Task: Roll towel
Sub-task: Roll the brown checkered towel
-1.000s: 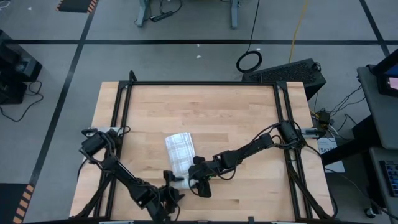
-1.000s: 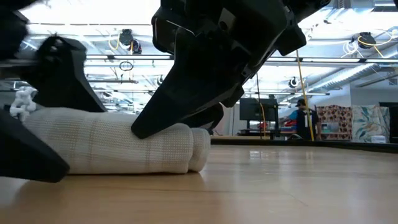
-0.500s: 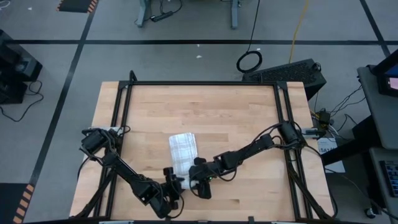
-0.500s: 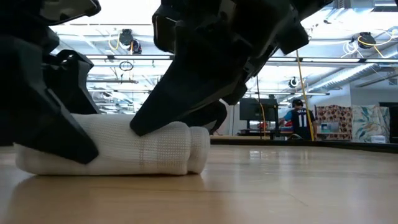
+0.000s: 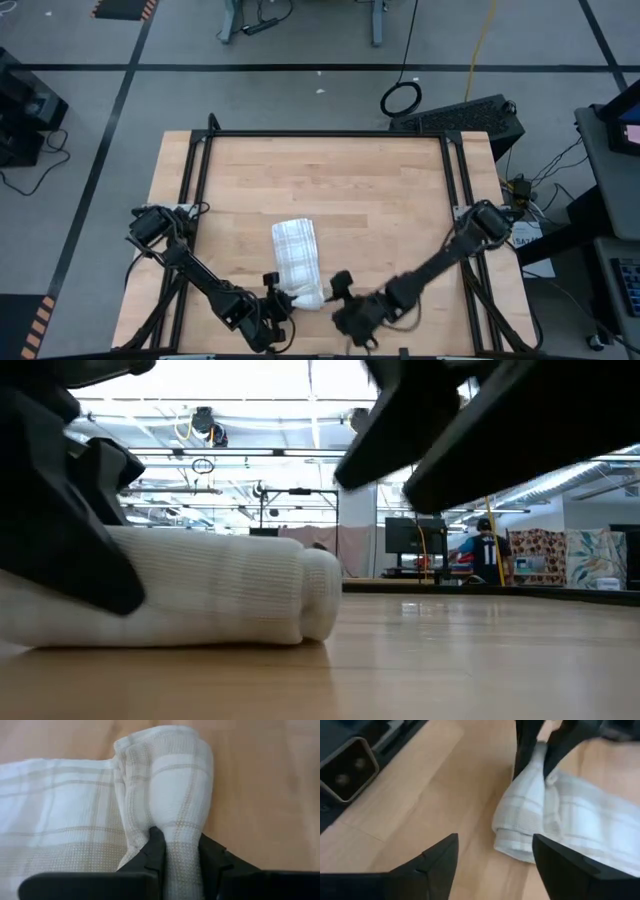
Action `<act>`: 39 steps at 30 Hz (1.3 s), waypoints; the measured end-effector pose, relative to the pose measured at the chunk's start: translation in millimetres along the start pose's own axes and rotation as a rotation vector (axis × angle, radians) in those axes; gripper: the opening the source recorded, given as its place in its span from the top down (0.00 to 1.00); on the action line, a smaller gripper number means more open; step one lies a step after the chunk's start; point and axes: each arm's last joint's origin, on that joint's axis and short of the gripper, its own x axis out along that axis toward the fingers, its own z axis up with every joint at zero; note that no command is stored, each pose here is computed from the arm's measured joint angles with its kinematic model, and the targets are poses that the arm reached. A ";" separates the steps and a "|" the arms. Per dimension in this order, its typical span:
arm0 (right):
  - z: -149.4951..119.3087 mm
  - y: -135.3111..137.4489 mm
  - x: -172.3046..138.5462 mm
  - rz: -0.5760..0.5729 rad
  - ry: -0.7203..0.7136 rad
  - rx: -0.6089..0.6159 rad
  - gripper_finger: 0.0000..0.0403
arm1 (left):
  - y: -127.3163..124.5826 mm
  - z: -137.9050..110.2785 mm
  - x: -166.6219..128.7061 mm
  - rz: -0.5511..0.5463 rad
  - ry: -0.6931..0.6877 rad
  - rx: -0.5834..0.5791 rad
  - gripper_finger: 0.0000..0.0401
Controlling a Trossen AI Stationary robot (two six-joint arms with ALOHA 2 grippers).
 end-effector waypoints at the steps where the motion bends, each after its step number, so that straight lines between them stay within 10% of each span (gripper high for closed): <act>1: 0.5 8.2 -1.9 -0.039 -0.017 -0.010 0.36 | -0.8 2.8 -3.0 -0.024 -0.003 -0.019 0.83; 6: 1.9 33.4 1.7 -0.204 -0.110 -0.038 0.26 | 0.4 17.3 -23.0 -0.140 0.007 -0.080 0.83; 27: -6.5 26.6 38.4 -0.185 -0.148 0.025 0.22 | -2.2 50.8 -35.2 -0.330 -0.113 -0.448 0.83; 39: -8.0 29.8 36.5 -0.050 -0.122 0.075 0.42 | -14.9 35.6 -24.4 -0.353 -0.112 -0.532 0.84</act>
